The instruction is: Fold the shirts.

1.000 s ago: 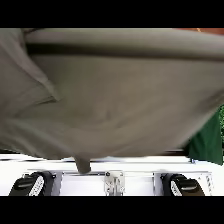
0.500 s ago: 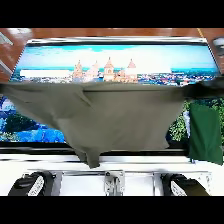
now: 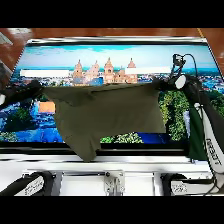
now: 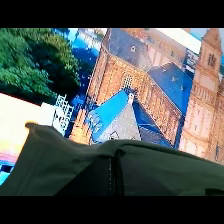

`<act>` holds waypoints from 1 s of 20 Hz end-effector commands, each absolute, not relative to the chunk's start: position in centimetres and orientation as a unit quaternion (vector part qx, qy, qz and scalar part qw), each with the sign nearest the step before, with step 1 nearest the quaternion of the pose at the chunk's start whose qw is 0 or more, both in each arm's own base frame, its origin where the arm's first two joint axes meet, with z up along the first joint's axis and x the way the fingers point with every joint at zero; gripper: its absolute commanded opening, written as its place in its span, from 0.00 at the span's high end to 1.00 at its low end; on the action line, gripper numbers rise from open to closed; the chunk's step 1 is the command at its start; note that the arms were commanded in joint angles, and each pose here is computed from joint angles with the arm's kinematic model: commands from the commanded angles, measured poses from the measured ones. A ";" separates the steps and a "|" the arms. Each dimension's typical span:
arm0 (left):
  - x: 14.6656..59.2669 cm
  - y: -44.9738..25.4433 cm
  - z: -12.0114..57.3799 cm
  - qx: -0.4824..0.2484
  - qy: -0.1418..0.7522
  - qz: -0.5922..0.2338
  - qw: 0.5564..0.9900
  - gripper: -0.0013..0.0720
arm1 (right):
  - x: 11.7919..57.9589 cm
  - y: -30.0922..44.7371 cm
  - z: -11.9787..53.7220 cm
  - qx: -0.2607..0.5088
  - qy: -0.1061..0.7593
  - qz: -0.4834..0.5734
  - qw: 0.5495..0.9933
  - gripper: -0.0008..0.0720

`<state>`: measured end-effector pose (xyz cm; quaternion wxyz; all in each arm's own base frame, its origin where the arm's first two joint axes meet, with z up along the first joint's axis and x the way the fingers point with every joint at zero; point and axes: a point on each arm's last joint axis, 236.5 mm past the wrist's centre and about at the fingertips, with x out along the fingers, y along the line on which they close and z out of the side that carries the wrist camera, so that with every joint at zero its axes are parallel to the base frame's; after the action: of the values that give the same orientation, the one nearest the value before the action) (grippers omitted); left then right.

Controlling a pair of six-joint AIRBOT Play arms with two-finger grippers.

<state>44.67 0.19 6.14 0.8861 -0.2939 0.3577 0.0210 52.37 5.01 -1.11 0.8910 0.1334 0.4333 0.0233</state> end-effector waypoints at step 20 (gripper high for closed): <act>21.8 -4.0 -10.1 -0.409 0.642 -0.045 0.647 0.16 | 31.3 -0.2 -3.5 0.304 0.683 0.092 0.658 0.18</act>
<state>23.64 -2.74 -8.23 0.6535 -0.3872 0.6490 -0.0420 31.60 -2.51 -3.92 0.6775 0.2147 0.7012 0.0570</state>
